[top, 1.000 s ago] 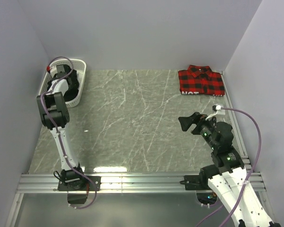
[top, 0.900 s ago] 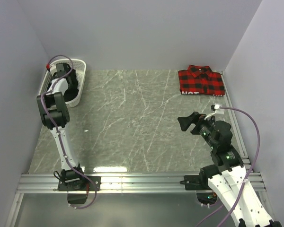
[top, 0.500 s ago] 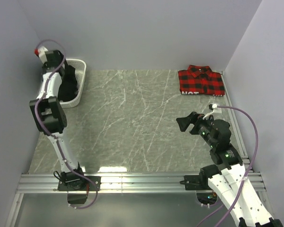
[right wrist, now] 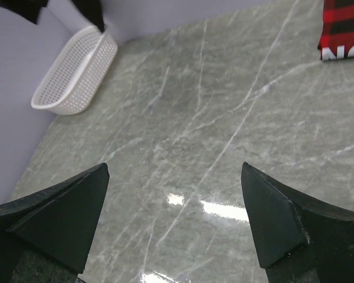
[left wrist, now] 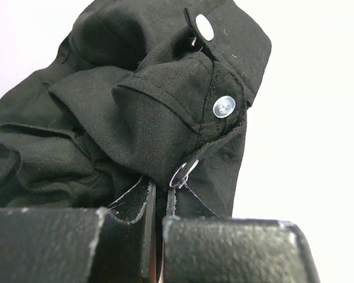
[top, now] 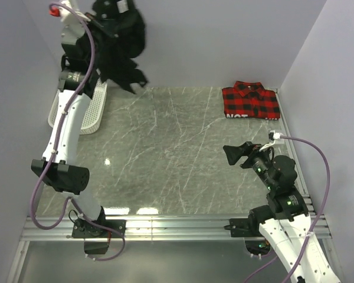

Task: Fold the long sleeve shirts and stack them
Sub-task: Move the shirt to the center of the board

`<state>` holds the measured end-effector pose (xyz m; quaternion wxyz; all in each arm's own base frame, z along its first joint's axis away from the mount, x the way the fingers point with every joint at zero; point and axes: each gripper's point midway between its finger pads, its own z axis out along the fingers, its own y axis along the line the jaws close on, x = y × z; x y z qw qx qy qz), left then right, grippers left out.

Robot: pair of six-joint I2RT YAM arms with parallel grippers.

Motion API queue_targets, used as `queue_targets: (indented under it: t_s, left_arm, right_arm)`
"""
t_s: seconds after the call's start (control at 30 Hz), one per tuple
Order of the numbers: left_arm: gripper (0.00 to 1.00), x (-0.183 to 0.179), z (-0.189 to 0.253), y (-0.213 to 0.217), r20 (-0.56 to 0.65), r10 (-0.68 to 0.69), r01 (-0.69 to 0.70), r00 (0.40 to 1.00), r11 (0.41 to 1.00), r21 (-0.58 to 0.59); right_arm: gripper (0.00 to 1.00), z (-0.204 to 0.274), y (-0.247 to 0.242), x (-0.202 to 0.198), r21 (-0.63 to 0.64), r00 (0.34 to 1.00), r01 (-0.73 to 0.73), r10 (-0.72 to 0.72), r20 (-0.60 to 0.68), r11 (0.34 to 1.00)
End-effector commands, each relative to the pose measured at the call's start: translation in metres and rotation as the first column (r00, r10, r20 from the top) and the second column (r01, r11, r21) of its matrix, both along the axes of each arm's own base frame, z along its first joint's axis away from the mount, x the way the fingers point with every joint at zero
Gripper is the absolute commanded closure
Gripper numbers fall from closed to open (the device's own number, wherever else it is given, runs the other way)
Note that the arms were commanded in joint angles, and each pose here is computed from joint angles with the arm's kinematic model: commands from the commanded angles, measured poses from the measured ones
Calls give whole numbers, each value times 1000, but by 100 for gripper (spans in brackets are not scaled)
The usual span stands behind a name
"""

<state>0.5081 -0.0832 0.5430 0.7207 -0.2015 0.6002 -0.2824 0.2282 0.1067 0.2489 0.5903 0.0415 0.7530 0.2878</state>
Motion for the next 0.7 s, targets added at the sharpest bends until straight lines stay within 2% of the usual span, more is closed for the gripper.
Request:
queue_targets:
  t_s: [0.0, 0.07, 0.1, 0.13, 0.2, 0.23, 0.3, 0.33, 0.4, 0.43, 0.47, 0.5, 0.53, 0.57, 0.6, 0.63, 0.67]
  left_arm:
    - [100, -42, 37, -81, 117, -316, 330, 942, 934, -138]
    - [100, -54, 33, -106, 134, -399, 418, 907, 892, -173]
    - [100, -72, 46, -122, 182, -452, 483, 873, 850, -208]
    - [100, -75, 33, -134, 163, -500, 526, 850, 821, -224]
    - [100, -94, 39, -146, 204, -560, 596, 803, 754, -277]
    - [100, -92, 16, -153, 161, -587, 605, 794, 733, -310]
    - [100, -98, 4, -153, 165, -607, 619, 778, 691, -374]
    - [100, -100, -24, -152, 118, -607, 597, 786, 694, -402]
    - [99, -104, -45, -139, 76, -554, 529, 829, 732, -429]
    - [81, -98, -93, -135, -19, -534, 468, 845, 758, -454]
    - [68, -97, -114, -126, -56, -500, 420, 864, 779, -465]
    - [57, -101, -154, -109, -138, -464, 350, 875, 804, -481]
    - [42, -102, -175, -95, -181, -434, 300, 883, 817, -493]
    - [36, -104, -196, -81, -228, -413, 257, 882, 825, -503]
    - [31, -105, -205, -45, -242, -341, 181, 908, 843, -506]
    - [24, -111, -249, -27, -338, -304, 101, 891, 857, -504]
    - [20, -114, -263, -10, -367, -268, 57, 891, 868, -494]
  right_arm:
    - [0, 34, -4, -7, 11, 995, 10, -11, 99, 1000]
    - [0, 37, -6, -9, 13, 994, 15, -16, 112, 1000]
    - [0, 39, -7, -11, 10, 993, 19, -20, 118, 1000]
    - [0, 40, -8, -12, 8, 993, 21, -21, 120, 1000]
    - [0, 42, -10, -14, -1, 992, 25, -24, 126, 1000]
    - [0, 43, -10, -14, -3, 991, 25, -24, 130, 1000]
    - [0, 43, -11, -15, -8, 991, 28, -27, 130, 1000]
    - [0, 41, -11, -14, -9, 991, 29, -28, 127, 1000]
    - [0, 38, -10, -14, -8, 992, 22, -21, 122, 1000]
    - [0, 37, -9, -14, -8, 993, 17, -16, 115, 1000]
    - [0, 33, -7, -12, -12, 994, 8, -7, 106, 1000]
    - [0, 31, -4, -13, -16, 995, -9, 11, 99, 1000]
    - [0, 29, -1, -12, -19, 996, -23, 25, 91, 1000]
    - [0, 24, 1, -10, -33, 996, -37, 39, 74, 999]
    - [0, 20, 3, -9, -39, 997, -50, 52, 59, 998]
    - [0, 17, 7, -8, -41, 996, -69, 70, 45, 997]
    - [0, 14, 8, -7, -48, 996, -76, 77, 33, 996]
